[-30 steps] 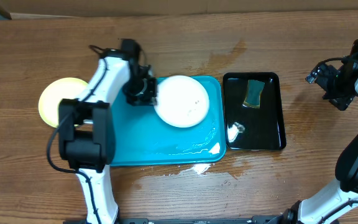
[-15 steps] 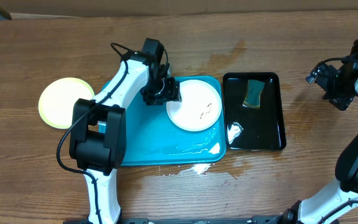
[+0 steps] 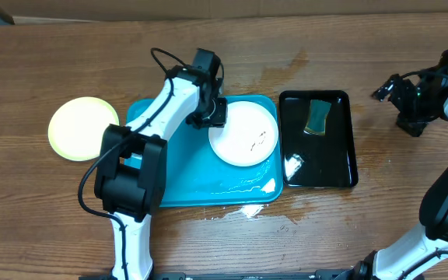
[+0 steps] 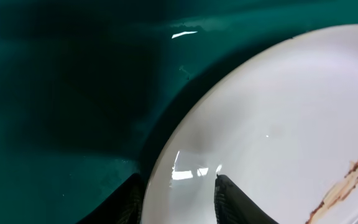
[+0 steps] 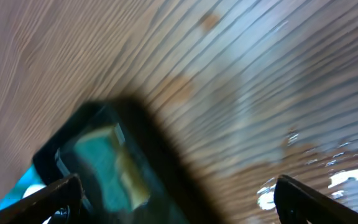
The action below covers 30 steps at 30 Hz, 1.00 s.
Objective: Clean dirty plates on tray and stack at the side
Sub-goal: 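Slide the white plate right onto the teal tray center with the left gripper, then grasp the sponge in the black tray with the right gripper and rub it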
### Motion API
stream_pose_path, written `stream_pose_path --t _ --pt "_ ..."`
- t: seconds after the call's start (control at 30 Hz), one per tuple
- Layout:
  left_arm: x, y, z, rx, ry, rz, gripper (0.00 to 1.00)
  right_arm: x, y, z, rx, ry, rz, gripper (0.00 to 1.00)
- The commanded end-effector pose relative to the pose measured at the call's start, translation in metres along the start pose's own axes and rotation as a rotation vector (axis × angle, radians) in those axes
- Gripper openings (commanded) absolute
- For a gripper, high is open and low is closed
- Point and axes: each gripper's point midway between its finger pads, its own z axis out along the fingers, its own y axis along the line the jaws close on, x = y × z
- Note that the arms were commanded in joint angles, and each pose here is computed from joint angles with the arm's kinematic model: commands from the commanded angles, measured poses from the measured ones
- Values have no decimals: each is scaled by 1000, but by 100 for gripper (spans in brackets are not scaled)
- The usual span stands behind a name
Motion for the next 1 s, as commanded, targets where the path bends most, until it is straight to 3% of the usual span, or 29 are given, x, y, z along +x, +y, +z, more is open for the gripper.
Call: stream_pose_path --t 0.0,0.17,0.33,0.97 --pt "-7 -4 -16 -52 -58 25 40 24 43 -4 -85 50 -159 94" --pt "-7 -2 -16 -87 -68 0 39 56 63 18 104 62 -351 85" --pt "1 1 -15 -99 -36 -3 39 82 85 31 245 34 -498 84" --pt "17 7 -12 -120 25 -9 36 90 91 74 321 27 -545 83"
